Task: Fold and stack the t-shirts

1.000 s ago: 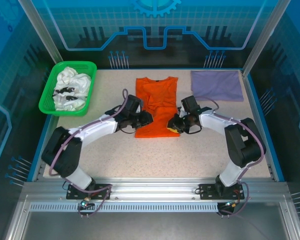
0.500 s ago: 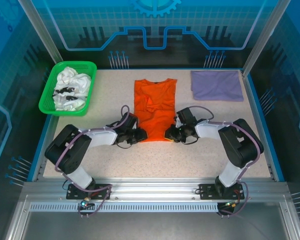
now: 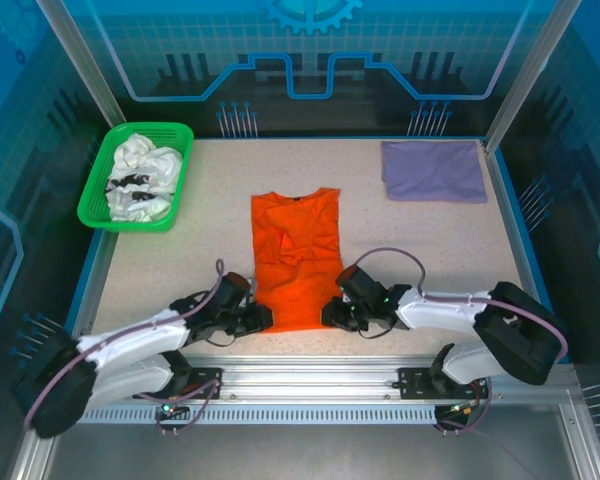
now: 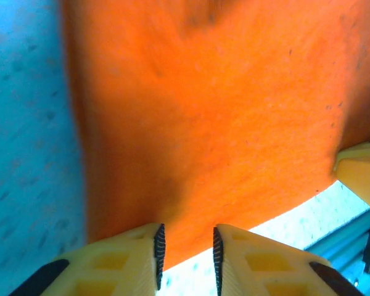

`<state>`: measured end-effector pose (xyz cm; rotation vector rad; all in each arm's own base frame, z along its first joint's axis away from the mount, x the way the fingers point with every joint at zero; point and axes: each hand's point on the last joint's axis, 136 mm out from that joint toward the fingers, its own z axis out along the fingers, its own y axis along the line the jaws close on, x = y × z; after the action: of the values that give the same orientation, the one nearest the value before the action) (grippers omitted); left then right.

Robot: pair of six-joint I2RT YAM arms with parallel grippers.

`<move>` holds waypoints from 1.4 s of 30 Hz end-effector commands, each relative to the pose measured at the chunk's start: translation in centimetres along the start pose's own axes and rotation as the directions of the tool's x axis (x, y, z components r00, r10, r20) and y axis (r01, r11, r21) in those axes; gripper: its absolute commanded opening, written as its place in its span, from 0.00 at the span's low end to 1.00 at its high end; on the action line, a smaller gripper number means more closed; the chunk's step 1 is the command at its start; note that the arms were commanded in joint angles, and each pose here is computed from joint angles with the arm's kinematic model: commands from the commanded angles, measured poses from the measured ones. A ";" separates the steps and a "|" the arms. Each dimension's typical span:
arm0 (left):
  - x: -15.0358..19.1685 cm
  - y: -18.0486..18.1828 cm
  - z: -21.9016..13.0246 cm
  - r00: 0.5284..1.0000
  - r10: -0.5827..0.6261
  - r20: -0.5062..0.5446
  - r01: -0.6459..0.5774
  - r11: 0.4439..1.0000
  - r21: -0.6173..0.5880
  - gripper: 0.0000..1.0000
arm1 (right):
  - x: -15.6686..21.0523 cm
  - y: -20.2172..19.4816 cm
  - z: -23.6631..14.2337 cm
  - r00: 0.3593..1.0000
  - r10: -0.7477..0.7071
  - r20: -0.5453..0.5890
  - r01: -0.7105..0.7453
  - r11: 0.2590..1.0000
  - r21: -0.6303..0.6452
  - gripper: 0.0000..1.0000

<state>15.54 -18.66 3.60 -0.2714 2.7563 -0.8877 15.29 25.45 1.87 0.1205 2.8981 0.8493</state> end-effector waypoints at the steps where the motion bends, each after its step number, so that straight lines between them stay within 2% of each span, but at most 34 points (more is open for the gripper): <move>1: 0.0 1.3 -3.8 0.998 -0.018 0.064 0.024 0.996 -0.085 0.33 | 1.8 -4.2 -1.6 0.998 0.063 0.013 -0.064 0.975 0.214 0.34; 4: -1.8 -2.0 -7.1 0.987 0.006 0.160 -0.008 1.000 0.013 0.34 | 0.1 -1.7 -4.1 0.995 0.032 0.097 -0.047 0.988 0.150 0.38; 7: -3.1 -5.1 -7.8 0.985 0.023 0.170 -0.036 0.997 0.073 0.33 | -2.0 0.1 -6.2 0.987 0.038 0.158 -0.052 0.995 0.086 0.35; 10: -4.2 -7.8 -6.1 0.990 0.068 0.124 -0.080 0.992 0.094 0.33 | -4.6 0.7 -7.1 0.983 0.048 0.177 -0.058 0.997 0.055 0.33; 12: -5.2 -9.3 -4.7 0.990 0.089 0.111 -0.101 0.989 0.105 0.34 | -6.3 0.6 -6.9 0.987 0.063 0.151 -0.072 0.996 0.052 0.27; 17: -7.6 -13.4 -1.2 0.989 0.138 0.061 -0.145 0.980 0.137 0.38 | -9.6 1.6 -5.2 0.994 0.060 0.089 -0.063 0.997 0.038 0.17; 21: -8.9 -14.7 2.5 0.990 0.137 0.027 -0.140 0.980 0.143 0.38 | -11.7 2.3 -3.2 0.995 0.071 0.064 -0.073 0.997 0.021 0.14; 23: -9.4 -14.0 4.4 0.988 0.153 0.022 -0.154 0.983 0.102 0.43 | -12.7 1.9 -2.2 0.994 0.095 0.060 -0.096 0.995 0.014 0.14; 26: -10.2 -10.4 7.0 0.985 0.171 0.021 -0.170 0.984 -0.062 0.44 | -13.8 0.3 -0.7 0.990 0.139 0.037 -0.140 0.990 0.027 0.11; 29: -10.5 -6.6 8.0 0.994 0.106 0.019 -0.102 0.981 -0.166 0.45 | -14.3 -1.4 0.5 0.982 0.187 0.015 -0.187 0.982 0.031 0.10; 34: -12.1 -3.1 6.3 0.993 -0.013 0.119 0.043 0.967 -0.251 0.48 | -14.4 -2.7 1.4 0.973 0.231 -0.013 -0.231 0.973 0.012 0.10; 42: -13.0 2.6 4.9 0.952 -0.219 0.215 0.272 0.928 -0.256 0.48 | -14.3 -3.5 1.9 0.967 0.254 -0.014 -0.254 0.967 0.034 0.11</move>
<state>30.23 -19.77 2.53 -0.5554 2.6937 -0.6176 30.16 23.25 1.68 0.4355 2.9050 0.9089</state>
